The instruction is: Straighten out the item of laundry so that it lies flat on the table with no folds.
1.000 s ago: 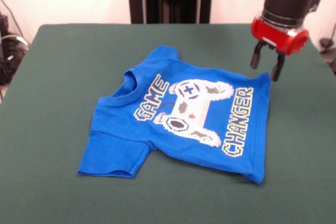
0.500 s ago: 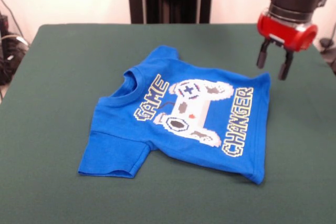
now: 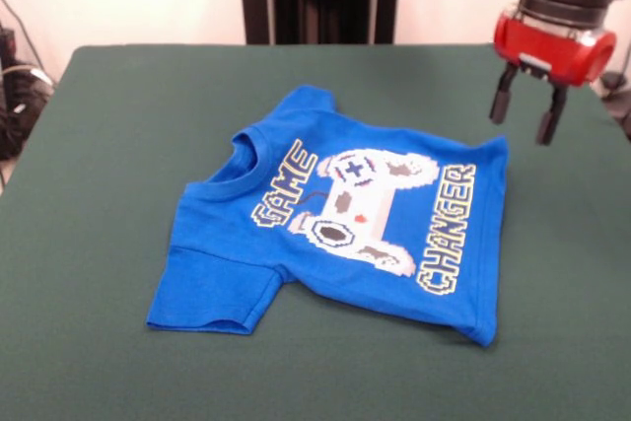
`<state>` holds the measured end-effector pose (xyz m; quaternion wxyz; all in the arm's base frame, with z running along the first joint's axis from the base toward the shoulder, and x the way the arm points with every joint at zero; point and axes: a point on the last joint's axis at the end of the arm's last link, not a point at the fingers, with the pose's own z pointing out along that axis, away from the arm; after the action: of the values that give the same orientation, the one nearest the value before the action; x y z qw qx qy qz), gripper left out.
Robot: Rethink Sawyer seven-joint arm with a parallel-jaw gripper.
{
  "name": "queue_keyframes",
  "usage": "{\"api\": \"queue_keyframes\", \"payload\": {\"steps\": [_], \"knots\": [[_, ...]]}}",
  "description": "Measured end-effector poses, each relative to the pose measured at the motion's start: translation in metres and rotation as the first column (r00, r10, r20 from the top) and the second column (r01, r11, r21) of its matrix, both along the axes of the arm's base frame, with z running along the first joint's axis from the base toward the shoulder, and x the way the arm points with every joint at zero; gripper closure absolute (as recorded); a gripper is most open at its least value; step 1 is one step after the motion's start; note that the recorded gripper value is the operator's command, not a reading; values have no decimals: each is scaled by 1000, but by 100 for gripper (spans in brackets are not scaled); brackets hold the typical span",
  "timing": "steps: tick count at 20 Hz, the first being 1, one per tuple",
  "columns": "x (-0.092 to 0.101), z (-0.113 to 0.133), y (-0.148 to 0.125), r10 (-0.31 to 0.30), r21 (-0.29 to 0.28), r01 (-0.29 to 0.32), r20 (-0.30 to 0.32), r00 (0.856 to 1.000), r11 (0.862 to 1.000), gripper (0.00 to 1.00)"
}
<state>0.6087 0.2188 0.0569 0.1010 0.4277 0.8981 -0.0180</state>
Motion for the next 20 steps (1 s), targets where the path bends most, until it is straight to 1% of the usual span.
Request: {"api": "queue_keyframes", "payload": {"steps": [2, 3, 4, 9, 11, 14, 16, 17, 20], "knots": [[4, 6, -3, 11, -3, -11, 0, 1000, 1000, 0], [10, 14, -8, 21, -4, -21, 0, 1000, 1000, 0], [14, 18, -10, 24, -3, -24, 1, 1000, 1000, 0], [36, 35, -34, 19, -5, -19, 23, 1000, 1000, 0], [50, 44, -55, 3, -8, -3, 44, 999, 1000, 0], [65, 51, -84, -14, -16, 15, 65, 998, 1000, 0], [69, 52, -94, -20, -20, 21, 69, 997, 1000, 0], [74, 53, -105, -25, -25, 27, 74, 997, 999, 0], [81, 54, -124, -26, -35, 29, 80, 996, 999, 0]]}}
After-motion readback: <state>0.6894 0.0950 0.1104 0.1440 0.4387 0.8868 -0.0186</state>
